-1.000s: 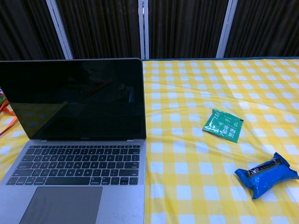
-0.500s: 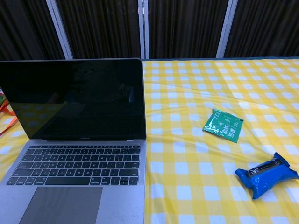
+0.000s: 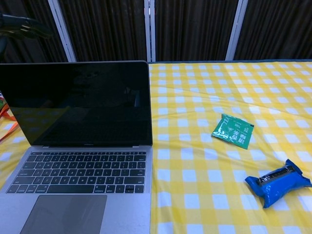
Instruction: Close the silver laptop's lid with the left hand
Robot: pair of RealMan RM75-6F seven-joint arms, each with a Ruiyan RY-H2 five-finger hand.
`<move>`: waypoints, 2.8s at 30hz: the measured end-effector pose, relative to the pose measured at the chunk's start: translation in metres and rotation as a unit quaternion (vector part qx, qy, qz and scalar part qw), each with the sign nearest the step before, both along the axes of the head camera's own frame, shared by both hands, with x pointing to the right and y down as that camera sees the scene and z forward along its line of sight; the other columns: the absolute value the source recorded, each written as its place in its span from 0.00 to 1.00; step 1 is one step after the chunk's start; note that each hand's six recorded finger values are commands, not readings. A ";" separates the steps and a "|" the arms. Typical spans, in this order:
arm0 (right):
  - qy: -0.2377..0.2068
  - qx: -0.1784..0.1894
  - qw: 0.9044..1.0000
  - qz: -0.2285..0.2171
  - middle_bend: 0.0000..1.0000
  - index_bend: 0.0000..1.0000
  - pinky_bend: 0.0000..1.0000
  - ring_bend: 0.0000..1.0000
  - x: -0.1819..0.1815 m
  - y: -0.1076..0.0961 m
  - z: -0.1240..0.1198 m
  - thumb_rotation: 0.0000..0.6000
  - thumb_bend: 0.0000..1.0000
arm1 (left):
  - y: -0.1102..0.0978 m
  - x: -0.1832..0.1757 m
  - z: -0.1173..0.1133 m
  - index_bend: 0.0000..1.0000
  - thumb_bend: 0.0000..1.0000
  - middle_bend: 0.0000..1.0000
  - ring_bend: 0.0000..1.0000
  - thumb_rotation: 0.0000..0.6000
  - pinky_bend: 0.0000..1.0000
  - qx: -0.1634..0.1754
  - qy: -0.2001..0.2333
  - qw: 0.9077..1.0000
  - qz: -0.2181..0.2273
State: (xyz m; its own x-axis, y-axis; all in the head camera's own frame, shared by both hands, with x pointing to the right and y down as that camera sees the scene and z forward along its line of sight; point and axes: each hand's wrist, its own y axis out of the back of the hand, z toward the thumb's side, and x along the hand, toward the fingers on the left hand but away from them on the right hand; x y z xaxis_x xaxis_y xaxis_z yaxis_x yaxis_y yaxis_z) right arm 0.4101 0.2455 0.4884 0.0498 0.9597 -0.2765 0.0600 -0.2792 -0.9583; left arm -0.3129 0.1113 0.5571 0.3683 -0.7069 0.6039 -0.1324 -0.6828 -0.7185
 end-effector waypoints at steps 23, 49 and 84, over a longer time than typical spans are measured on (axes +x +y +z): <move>0.001 0.001 1.000 0.003 0.00 0.00 0.00 0.00 0.000 0.000 0.000 1.00 0.00 | 0.004 0.013 0.014 0.24 1.00 0.32 0.32 1.00 0.34 -0.100 0.057 0.993 -0.003; 0.001 0.007 1.000 0.009 0.00 0.00 0.00 0.00 0.002 -0.001 -0.003 1.00 0.00 | 0.077 0.027 -0.001 0.27 1.00 0.32 0.32 1.00 0.34 -0.180 0.081 0.976 0.089; -0.004 0.011 1.000 0.013 0.00 0.00 0.00 0.00 0.005 -0.002 -0.008 1.00 0.00 | 0.166 0.028 0.082 0.30 1.00 0.32 0.32 1.00 0.34 -0.267 0.057 0.951 0.144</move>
State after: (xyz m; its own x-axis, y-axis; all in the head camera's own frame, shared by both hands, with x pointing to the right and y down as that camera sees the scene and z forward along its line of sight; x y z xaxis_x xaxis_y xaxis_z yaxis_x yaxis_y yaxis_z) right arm 0.4150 0.2437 0.4806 0.0259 0.9667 -0.2545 0.0743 -0.2557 -0.9639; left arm -0.2845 0.2773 0.6387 0.5846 -0.1708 0.7931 0.0586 -0.9661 -0.2513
